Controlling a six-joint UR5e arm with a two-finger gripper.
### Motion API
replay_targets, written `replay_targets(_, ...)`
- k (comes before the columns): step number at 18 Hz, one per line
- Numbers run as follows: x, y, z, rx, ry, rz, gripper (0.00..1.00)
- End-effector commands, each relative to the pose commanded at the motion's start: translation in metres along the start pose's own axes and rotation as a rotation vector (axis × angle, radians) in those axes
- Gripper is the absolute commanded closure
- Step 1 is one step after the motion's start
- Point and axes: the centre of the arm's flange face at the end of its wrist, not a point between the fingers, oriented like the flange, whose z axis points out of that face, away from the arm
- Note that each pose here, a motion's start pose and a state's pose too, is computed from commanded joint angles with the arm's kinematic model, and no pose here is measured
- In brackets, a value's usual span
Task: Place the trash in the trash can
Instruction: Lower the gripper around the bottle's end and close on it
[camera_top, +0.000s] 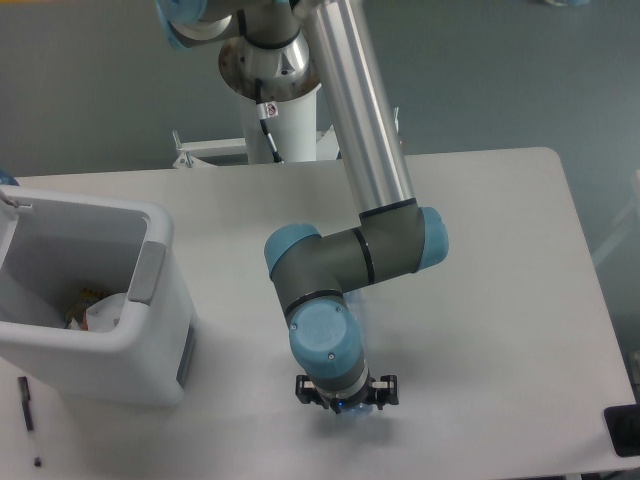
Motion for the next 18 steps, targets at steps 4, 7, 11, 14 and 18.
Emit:
replay_targets(4,0.000,0.000,0.000,0.000,0.000,-0.025,0.46)
replay_targets(7,0.000,0.000,-0.003,0.005,0.001,-0.029,0.57)
replay_targets(11,-0.001,0.000,-0.009,0.014,0.007,-0.028,0.60)
replay_targets(14,0.001,-0.001,-0.022,0.042,0.032,-0.030,0.60)
replay_targets(18,0.002,-0.003,-0.045,0.104,0.112,-0.037,0.60)
